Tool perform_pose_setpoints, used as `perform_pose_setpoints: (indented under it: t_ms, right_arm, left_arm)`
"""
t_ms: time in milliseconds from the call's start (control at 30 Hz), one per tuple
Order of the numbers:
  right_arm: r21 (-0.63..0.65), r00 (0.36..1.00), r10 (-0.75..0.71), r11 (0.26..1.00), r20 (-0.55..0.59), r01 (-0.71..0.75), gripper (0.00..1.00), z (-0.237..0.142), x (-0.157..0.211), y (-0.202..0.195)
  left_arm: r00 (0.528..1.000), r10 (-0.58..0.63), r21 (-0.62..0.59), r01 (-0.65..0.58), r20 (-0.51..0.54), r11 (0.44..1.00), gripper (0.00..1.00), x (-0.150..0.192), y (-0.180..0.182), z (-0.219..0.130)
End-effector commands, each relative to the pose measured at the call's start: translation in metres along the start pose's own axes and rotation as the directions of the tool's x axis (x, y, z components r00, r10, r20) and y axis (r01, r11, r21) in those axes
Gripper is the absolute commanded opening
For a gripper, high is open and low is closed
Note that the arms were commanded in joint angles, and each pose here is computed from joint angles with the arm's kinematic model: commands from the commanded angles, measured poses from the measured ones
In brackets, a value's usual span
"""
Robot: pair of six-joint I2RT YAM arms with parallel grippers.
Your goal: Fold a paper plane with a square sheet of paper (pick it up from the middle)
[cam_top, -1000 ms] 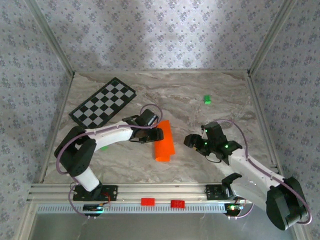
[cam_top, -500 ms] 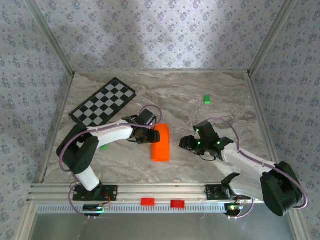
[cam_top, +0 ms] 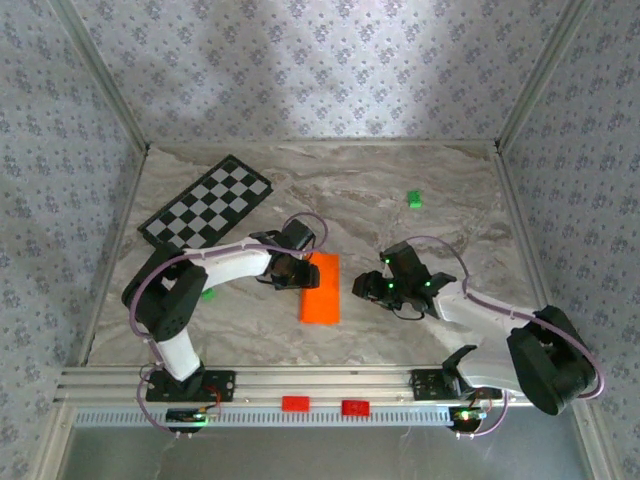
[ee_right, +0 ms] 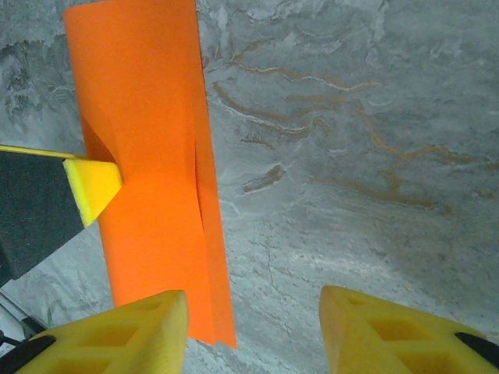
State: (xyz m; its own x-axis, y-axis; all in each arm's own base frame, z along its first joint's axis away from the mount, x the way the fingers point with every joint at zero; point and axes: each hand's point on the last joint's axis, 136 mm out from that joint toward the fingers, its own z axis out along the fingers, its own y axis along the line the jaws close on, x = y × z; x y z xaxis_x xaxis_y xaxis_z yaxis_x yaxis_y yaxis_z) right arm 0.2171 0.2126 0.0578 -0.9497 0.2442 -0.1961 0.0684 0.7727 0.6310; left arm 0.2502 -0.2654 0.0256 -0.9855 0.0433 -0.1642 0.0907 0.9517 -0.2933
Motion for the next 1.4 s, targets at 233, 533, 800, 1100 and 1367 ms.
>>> perform_pose_setpoints:
  t_ms: [233,533,800,1100,1367]
  right_arm:
    - [0.14,0.997,0.07,0.987,0.034,-0.074,0.54,-0.01,-0.007,-0.027]
    - [0.115,0.976,0.197,0.972,0.096,-0.207,0.53,-0.036,-0.012,-0.066]
    - [0.019,0.967,0.213,0.976,0.139,-0.217,0.52,-0.047,-0.017,-0.068]
    - [0.027,0.974,0.203,0.978,0.103,-0.207,0.52,-0.041,-0.014,-0.065]
    - [0.039,0.982,0.17,0.984,0.086,-0.174,0.52,-0.036,-0.012,-0.056]
  left_arm:
    - [1.0,-0.003,0.066,0.003,-0.009,0.998,0.63,0.0,-0.008,0.017]
    - [1.0,0.017,0.108,-0.014,-0.025,0.994,0.64,0.004,-0.016,0.025]
    - [0.999,0.045,0.104,-0.042,-0.03,0.994,0.65,0.003,-0.021,0.031]
    - [0.999,0.052,0.052,-0.051,-0.013,0.997,0.65,-0.002,-0.021,0.033]
    - [0.999,0.043,0.041,-0.042,-0.015,0.998,0.66,-0.002,-0.021,0.036]
